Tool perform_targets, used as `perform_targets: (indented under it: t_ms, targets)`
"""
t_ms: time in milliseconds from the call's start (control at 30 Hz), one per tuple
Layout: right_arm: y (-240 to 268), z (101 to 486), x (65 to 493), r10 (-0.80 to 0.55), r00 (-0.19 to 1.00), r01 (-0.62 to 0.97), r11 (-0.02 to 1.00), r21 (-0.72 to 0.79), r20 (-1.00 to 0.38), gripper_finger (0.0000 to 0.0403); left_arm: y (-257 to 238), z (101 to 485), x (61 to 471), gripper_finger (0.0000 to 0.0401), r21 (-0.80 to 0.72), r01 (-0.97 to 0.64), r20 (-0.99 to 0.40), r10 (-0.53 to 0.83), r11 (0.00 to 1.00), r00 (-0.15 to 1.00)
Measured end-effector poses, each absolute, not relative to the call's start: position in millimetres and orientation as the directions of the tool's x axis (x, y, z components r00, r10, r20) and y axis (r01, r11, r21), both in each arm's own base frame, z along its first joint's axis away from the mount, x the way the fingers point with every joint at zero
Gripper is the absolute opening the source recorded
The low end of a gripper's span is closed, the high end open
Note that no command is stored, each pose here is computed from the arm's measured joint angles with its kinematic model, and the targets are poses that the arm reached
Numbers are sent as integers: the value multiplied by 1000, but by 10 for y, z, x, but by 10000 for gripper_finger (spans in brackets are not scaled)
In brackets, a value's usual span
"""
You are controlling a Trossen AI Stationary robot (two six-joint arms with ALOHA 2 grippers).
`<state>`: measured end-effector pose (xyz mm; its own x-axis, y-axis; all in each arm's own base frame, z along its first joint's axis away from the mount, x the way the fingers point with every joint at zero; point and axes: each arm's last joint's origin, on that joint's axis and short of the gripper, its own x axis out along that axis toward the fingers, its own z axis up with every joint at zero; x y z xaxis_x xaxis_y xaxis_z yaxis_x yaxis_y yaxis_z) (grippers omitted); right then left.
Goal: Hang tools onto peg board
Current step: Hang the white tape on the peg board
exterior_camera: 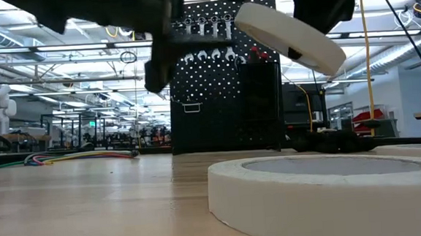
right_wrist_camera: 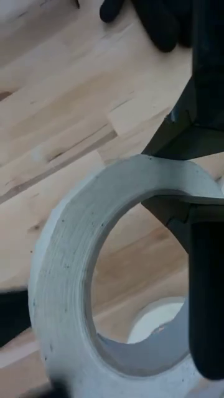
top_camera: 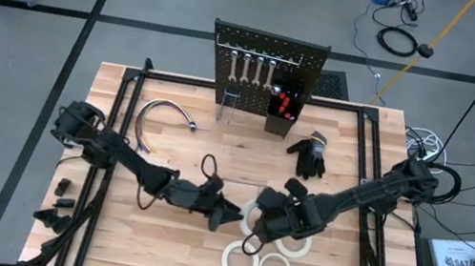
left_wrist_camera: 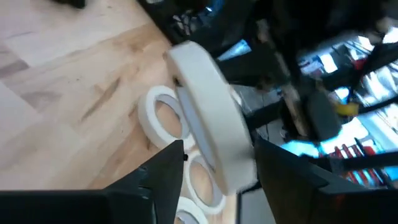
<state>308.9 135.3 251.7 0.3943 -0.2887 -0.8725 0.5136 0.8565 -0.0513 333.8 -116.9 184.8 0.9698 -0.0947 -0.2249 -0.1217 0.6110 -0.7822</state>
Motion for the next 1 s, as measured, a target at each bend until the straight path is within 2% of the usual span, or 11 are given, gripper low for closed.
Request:
perform_targets:
  t_ms: [133, 367, 633, 733, 867, 967, 1000]
  targets:
    - [1291, 2516, 3110, -299, 385, 510, 858, -69, -873, 63, -1110, 1813, 3400, 208, -808, -153, -237, -76, 569, 969]
    - [1095, 2471, 3229, -326, 367, 538, 839, -88, -871, 63, -1003, 1820, 3439, 211, -799, -192, -241, -10, 569, 970]
    - [943, 2424, 3317, -339, 353, 515, 848, -122, -872, 63, -855, 1735, 3453, 199, -731, -263, -327, 15, 630, 945]
    - [924, 2425, 3349, -335, 371, 485, 865, -127, -866, 63, -824, 1730, 3458, 174, -694, -259, -333, 19, 671, 943]
    - [906, 2433, 3376, -342, 390, 457, 878, -142, -855, 64, -772, 1735, 3470, 111, -628, -238, -334, 20, 741, 942]
    - [911, 2431, 3372, -336, 389, 437, 887, -150, -858, 106, -746, 1710, 3466, 63, -571, -229, -354, 16, 788, 935]
    - [915, 2433, 3373, -327, 390, 424, 893, -148, -860, 128, -740, 1698, 3465, 62, -549, -218, -362, 6, 807, 932]
